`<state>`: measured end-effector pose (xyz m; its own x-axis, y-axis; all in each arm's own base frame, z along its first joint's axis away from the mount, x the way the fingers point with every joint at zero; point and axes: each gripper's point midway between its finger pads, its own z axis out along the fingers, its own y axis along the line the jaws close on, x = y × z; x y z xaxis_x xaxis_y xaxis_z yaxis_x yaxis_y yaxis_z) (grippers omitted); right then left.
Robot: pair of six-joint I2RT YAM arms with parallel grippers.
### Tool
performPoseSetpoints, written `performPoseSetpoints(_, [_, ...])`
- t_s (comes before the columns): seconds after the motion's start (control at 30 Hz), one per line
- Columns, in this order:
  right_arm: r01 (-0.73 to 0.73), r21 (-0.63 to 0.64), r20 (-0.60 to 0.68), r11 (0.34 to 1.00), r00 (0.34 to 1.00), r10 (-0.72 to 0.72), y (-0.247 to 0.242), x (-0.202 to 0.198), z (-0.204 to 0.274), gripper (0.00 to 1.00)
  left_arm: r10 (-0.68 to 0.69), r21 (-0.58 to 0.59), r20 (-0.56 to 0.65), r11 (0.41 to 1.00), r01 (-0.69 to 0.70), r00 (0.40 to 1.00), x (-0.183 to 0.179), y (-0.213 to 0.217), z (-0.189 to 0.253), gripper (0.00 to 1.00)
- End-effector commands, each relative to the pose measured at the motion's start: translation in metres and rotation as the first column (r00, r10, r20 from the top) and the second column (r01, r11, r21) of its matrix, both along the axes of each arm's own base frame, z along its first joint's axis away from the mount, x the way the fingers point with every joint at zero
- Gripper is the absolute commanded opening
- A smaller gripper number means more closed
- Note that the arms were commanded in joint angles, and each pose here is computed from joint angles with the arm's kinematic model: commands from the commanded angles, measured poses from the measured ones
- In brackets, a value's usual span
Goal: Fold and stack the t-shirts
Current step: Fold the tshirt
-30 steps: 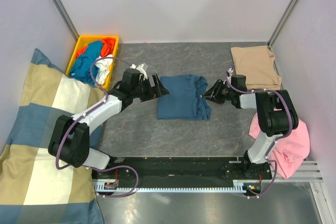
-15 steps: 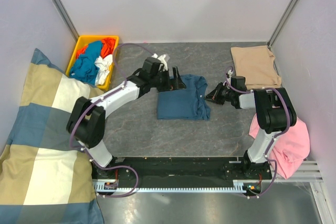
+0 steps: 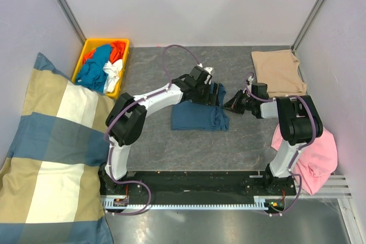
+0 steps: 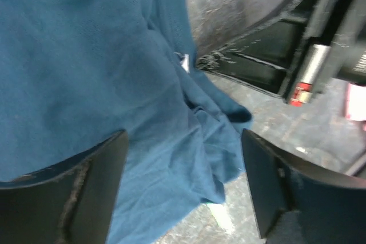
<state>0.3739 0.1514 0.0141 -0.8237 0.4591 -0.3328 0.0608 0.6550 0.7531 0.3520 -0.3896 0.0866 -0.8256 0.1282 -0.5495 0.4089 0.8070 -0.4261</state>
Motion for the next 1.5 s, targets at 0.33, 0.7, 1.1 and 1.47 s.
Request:
performPoseSetpoints(0.33, [-0.019, -0.044, -0.15, 0.999, 0.989, 0.012, -0.004, -0.034, -0.04, 0.0, 0.004, 0.168, 0.073, 0.986, -0.016, 0.997, 0.021, -0.002, -0.019, 0.76])
performPoseSetpoints(0.7, [-0.024, -0.042, -0.155, 0.999, 0.988, 0.017, -0.004, -0.035, -0.043, 0.0, 0.013, 0.194, 0.06, 0.981, -0.024, 0.998, 0.023, -0.003, -0.033, 0.02])
performPoseSetpoints(1.1, [-0.026, -0.037, -0.164, 0.999, 0.986, 0.02, -0.003, -0.036, -0.046, 0.0, 0.003, 0.066, 0.117, 0.998, -0.01, 0.993, 0.023, -0.019, 0.035, 0.02])
performPoseSetpoints(1.47, [-0.031, -0.035, -0.167, 0.999, 0.986, 0.025, -0.003, -0.037, -0.048, 0.0, -0.016, 0.0, 0.111, 1.0, 0.016, 0.994, 0.028, -0.043, 0.055, 0.02])
